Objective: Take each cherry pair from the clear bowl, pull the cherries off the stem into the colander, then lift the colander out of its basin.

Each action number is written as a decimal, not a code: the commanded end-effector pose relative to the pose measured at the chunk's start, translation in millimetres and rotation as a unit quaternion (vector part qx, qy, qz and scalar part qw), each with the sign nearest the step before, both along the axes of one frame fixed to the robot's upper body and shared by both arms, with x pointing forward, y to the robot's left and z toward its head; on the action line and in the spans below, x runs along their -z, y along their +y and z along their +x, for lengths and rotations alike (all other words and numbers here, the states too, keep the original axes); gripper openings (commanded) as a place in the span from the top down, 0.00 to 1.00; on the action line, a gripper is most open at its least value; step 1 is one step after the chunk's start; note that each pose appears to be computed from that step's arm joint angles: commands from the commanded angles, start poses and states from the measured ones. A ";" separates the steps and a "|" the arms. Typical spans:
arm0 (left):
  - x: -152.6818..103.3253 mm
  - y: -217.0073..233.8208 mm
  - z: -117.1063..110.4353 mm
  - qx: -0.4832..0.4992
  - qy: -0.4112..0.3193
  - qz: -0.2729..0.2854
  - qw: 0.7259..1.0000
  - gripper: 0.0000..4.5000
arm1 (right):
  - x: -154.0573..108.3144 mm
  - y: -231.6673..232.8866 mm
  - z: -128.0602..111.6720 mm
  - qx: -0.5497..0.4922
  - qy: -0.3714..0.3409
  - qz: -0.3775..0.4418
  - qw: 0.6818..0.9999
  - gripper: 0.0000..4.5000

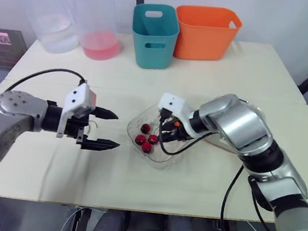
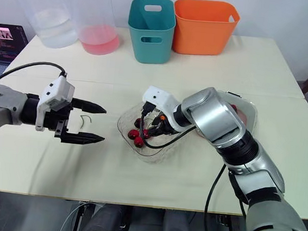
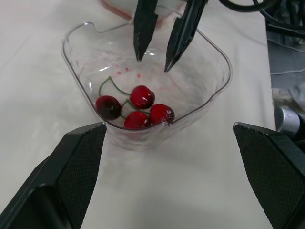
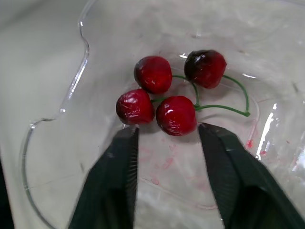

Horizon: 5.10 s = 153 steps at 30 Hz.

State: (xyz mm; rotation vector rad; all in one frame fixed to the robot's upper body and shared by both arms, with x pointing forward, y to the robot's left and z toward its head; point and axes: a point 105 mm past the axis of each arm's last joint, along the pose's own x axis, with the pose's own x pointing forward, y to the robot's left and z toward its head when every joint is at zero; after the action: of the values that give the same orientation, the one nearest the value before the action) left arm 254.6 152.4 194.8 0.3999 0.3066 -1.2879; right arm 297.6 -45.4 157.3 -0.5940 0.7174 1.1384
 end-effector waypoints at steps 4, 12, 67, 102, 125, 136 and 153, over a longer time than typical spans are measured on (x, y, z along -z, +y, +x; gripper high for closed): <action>-10.7 -3.2 -2.6 0.008 -0.025 -0.003 1.000 0.00 | 6.7 11.8 0.7 -0.039 -0.039 -0.013 0.998 0.53; -12.1 -4.3 -2.9 0.006 -0.026 -0.007 1.000 0.00 | 17.5 14.1 12.2 -0.047 -0.064 -0.030 0.996 0.53; -124.7 -45.5 73.2 0.043 -0.016 -0.245 0.968 0.00 | -132.8 -10.4 -3.4 -0.375 -0.717 -0.021 0.587 0.85; -126.7 -68.6 79.4 0.114 0.035 -0.278 0.953 1.00 | -126.9 -28.5 -1.1 -0.297 -0.652 0.042 0.696 0.34; -130.3 -81.0 57.1 0.151 -0.018 -0.285 0.946 1.00 | -125.3 -9.3 -26.7 0.015 -0.007 0.485 0.874 0.01; -130.5 -84.6 52.5 0.161 -0.017 -0.285 0.945 1.00 | -121.8 -0.7 -17.5 0.033 -0.013 0.484 0.875 0.01; -128.9 -83.5 51.0 0.161 -0.012 -0.285 0.945 1.00 | -109.1 0.5 -18.0 0.034 -0.020 0.464 0.885 0.82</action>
State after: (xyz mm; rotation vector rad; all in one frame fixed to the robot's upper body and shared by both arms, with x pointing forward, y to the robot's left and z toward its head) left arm 312.9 68.1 313.9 -0.0564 -0.1190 -1.6020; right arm 285.5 -46.4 260.9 0.2478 0.1280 1.2220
